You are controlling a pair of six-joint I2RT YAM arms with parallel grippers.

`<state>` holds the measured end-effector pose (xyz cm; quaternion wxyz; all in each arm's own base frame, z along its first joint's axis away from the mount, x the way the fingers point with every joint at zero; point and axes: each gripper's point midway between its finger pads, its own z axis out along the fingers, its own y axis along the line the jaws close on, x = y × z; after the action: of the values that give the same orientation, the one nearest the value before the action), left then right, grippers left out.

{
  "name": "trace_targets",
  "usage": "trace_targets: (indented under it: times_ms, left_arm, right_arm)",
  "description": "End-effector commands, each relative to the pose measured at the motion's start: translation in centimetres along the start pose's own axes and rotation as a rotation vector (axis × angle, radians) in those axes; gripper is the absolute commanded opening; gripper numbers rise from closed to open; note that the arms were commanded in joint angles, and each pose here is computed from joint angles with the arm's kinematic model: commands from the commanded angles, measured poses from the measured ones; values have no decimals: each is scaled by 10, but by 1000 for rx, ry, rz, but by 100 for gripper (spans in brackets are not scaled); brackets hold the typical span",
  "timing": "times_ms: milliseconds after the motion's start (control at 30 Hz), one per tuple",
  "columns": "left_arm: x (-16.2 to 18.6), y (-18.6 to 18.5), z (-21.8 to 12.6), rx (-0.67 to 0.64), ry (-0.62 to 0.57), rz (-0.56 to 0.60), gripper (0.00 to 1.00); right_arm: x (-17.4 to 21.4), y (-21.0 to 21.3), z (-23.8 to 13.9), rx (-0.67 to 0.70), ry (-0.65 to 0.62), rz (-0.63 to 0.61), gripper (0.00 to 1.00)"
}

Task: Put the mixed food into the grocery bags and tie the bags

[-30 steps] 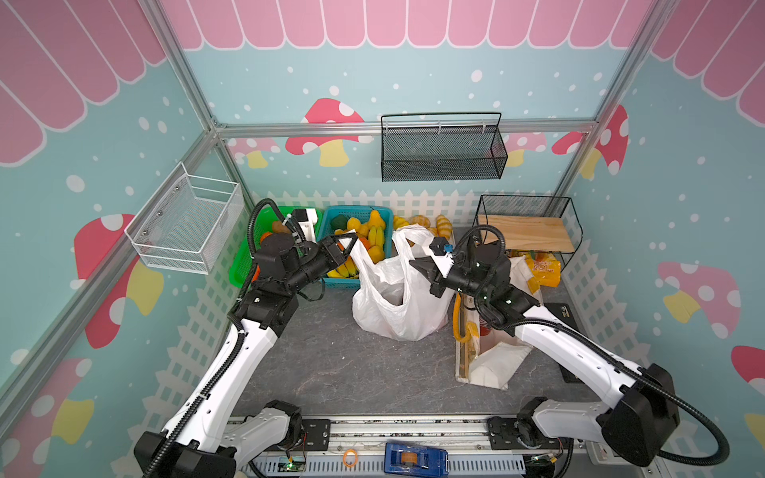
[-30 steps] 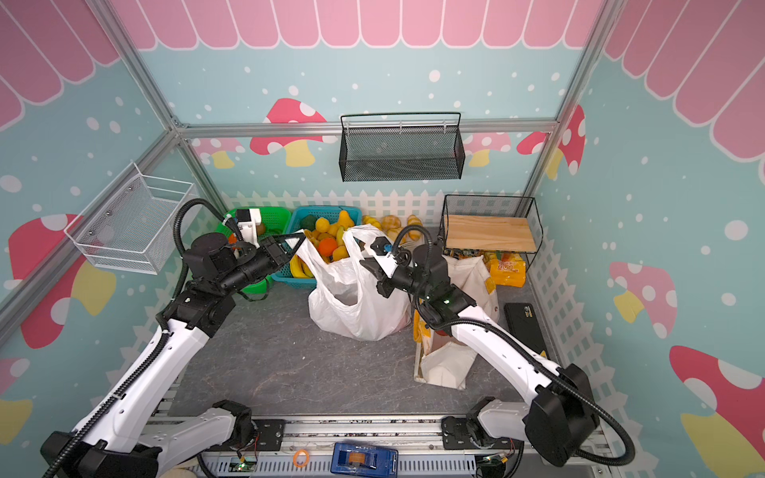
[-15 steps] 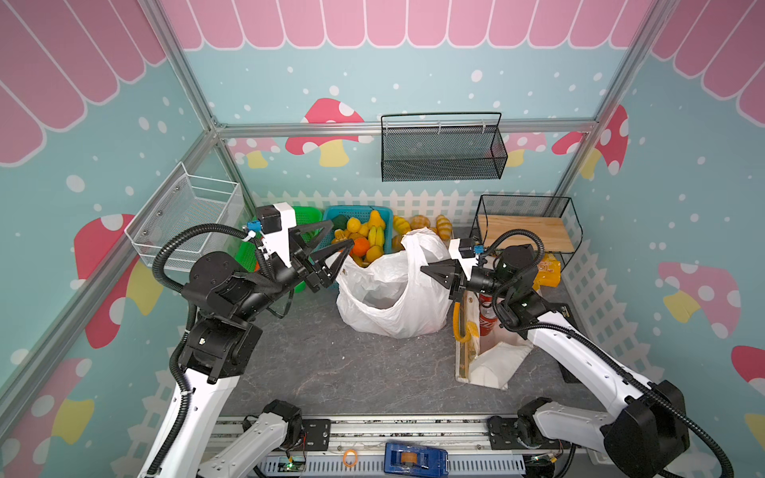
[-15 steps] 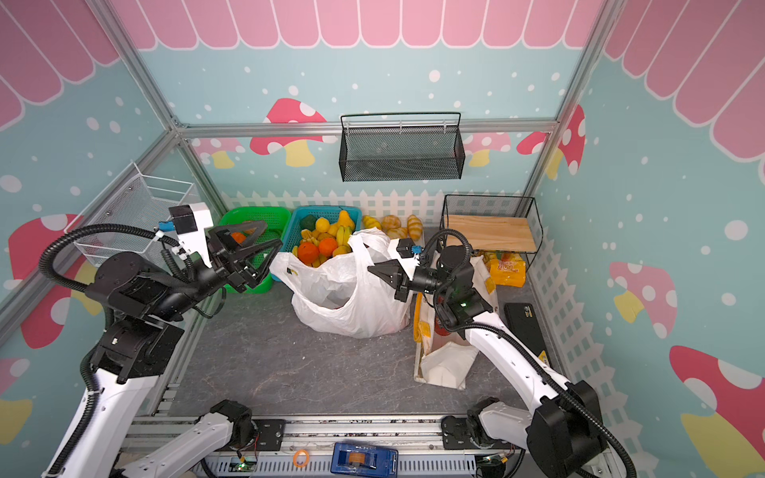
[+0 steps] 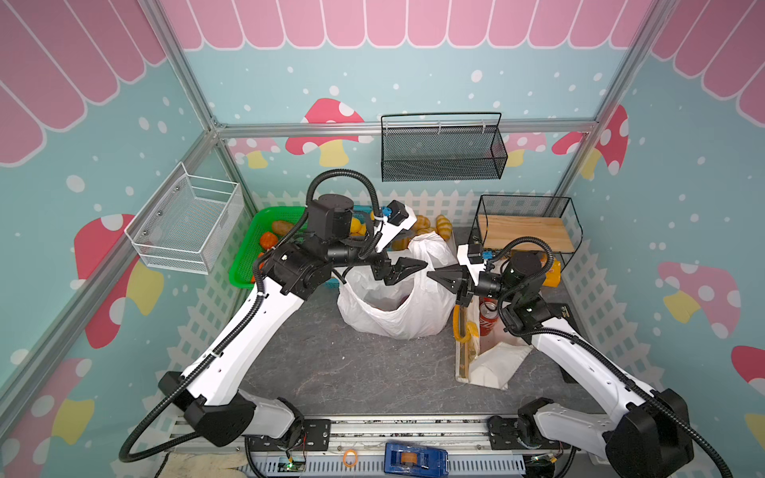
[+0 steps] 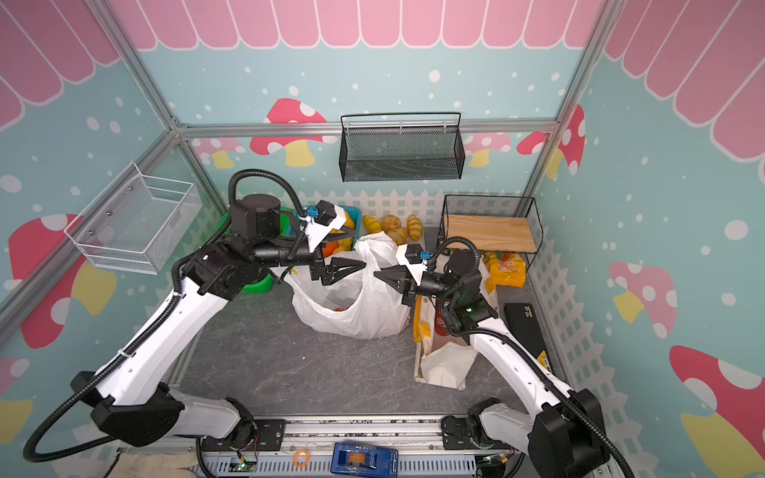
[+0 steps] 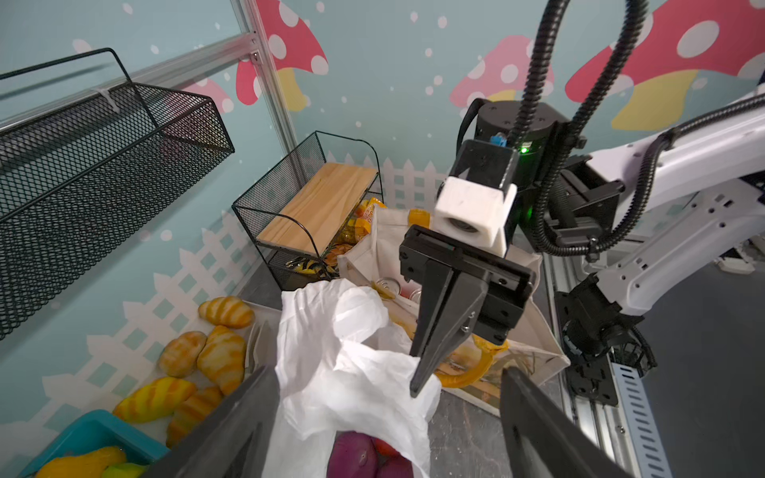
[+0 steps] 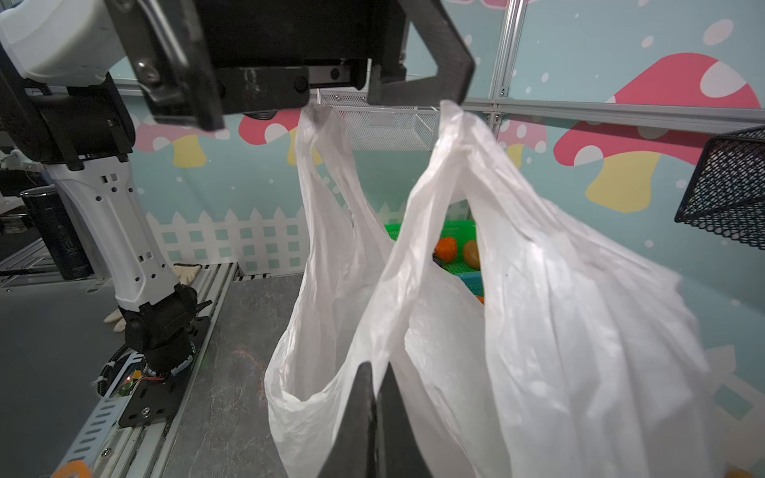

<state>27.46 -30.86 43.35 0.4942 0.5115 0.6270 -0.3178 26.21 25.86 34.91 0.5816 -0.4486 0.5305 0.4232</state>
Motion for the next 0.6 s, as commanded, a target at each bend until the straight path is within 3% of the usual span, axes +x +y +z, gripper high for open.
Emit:
trace_targets:
  times_ms: [0, 167, 233, 333, 500, 567]
  left_arm:
    - [5, -7, 2, 62, 57, 101, 87]
    - [9, -10, 15, 152, 76, 101, 85]
    - [14, -8, 20, 164, 87, 92, 79]
    - [19, -2, 26, 169, 100, 65, 61]
    - [18, -3, 26, 172, 101, 32, 22]
    - [17, -3, 25, 154, 111, 1, 14]
  right_arm:
    - [-7, 7, -4, -19, -24, -46, 0]
    - [-6, 7, -4, -15, -21, -47, 0]
    - [-5, 6, -4, -13, -20, -45, 0]
    - [-3, 5, -4, -6, -17, -41, 0]
    - [-3, -13, -6, 104, 1, -25, 0]
    - [-4, -31, -13, 235, 27, -9, 12]
